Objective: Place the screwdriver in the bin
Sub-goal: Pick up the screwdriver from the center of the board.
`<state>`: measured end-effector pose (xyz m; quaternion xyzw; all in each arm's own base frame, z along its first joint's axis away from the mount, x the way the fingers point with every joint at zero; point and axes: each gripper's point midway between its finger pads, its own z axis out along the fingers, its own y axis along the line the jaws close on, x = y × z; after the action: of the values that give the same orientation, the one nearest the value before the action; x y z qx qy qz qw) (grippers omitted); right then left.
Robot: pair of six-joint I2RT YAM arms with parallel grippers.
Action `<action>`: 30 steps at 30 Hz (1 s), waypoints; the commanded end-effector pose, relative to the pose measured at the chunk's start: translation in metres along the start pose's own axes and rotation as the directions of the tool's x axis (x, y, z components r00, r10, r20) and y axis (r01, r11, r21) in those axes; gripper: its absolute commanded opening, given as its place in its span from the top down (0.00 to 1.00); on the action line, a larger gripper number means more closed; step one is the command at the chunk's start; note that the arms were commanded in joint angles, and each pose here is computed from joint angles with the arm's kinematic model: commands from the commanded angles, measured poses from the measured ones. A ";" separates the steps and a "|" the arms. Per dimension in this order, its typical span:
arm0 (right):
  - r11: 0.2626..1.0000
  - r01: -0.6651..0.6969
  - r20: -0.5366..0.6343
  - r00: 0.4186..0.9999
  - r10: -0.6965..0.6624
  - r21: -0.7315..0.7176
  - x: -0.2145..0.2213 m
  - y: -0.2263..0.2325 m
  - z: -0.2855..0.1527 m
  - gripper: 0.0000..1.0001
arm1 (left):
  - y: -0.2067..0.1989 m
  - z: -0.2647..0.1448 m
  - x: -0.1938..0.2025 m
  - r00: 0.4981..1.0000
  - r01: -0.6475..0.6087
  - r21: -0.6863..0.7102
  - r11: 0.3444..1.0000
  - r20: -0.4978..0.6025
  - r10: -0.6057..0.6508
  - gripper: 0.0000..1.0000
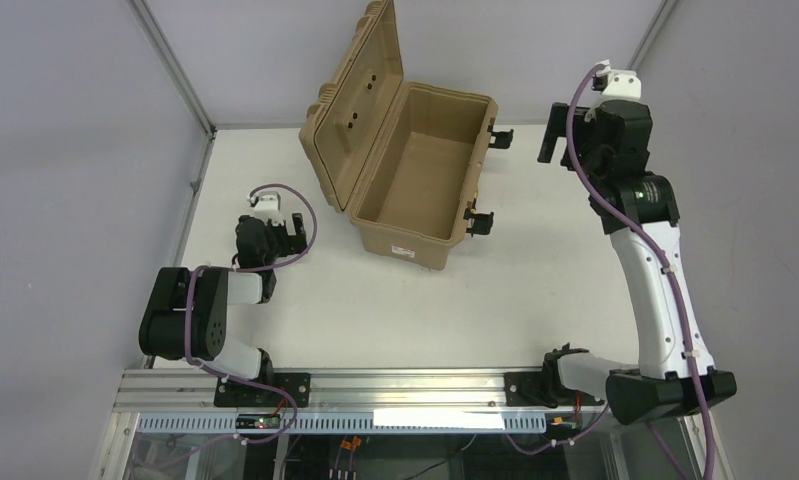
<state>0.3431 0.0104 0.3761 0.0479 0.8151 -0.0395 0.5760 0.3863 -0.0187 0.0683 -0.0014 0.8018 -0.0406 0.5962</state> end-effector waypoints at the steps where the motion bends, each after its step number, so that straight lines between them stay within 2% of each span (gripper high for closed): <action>1: 0.999 -0.042 -0.029 0.999 0.041 -0.024 0.001 0.009 0.013 0.01 | 0.003 0.003 -0.013 0.999 0.010 0.001 1.000 0.044 -0.010 0.01; 15: 0.992 -0.111 -0.237 0.967 0.094 -0.062 0.057 0.039 0.087 0.04 | 0.003 0.002 -0.013 0.999 0.011 0.000 1.000 0.044 -0.011 0.01; 30: 0.986 -0.155 -0.473 0.875 0.105 -0.067 0.169 0.065 0.154 0.10 | 0.003 0.002 -0.013 0.999 0.011 0.000 1.000 0.044 -0.011 0.01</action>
<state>0.4250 0.0566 0.1801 0.0705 0.9284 0.0373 0.3630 0.3864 -0.0170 0.0684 -0.0027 0.8016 -0.0401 0.5965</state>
